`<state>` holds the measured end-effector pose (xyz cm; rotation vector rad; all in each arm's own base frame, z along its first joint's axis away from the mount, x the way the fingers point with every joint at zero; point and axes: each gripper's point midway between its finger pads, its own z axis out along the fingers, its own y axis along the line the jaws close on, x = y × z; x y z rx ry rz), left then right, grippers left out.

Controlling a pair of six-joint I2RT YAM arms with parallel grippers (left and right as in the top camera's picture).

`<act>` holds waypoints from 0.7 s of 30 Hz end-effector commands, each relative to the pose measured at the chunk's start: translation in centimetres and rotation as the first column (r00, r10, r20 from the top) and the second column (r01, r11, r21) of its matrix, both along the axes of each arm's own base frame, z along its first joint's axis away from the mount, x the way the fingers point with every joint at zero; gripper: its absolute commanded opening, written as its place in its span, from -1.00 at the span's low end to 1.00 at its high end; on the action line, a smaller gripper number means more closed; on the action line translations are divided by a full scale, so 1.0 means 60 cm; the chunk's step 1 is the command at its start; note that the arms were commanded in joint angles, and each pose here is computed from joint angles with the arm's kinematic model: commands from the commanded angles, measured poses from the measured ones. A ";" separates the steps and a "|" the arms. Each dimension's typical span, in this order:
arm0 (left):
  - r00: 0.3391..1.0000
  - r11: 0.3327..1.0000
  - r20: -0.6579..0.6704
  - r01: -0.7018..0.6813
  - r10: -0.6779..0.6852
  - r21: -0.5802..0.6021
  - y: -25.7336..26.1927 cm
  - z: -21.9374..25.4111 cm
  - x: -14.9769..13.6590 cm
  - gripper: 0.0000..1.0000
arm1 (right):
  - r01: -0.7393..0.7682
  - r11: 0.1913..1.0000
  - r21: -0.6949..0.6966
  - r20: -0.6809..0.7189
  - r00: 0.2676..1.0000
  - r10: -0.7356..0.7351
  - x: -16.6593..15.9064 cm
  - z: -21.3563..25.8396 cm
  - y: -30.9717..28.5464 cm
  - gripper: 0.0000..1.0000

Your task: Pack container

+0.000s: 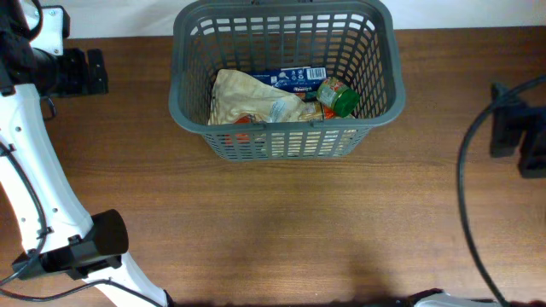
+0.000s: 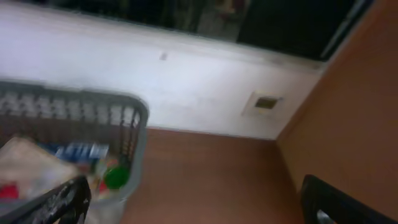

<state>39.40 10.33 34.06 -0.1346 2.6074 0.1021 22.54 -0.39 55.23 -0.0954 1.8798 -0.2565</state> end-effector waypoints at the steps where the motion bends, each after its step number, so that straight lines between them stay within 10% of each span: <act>1: 1.000 1.000 -0.001 -0.012 0.012 -0.004 0.001 0.000 -0.002 0.99 | 0.045 0.998 0.053 0.142 0.989 -0.052 -0.044 0.042 -0.029 0.98; 9: 1.000 1.000 -0.001 -0.012 0.012 -0.004 0.001 0.000 -0.002 0.99 | 0.138 0.988 0.074 0.209 0.966 -0.150 -0.095 -0.009 -0.066 0.98; 21: 1.000 1.000 -0.001 -0.012 0.012 -0.004 0.001 0.000 -0.002 0.98 | 0.116 0.990 0.081 0.153 0.980 -0.128 -0.039 -0.323 -0.059 0.98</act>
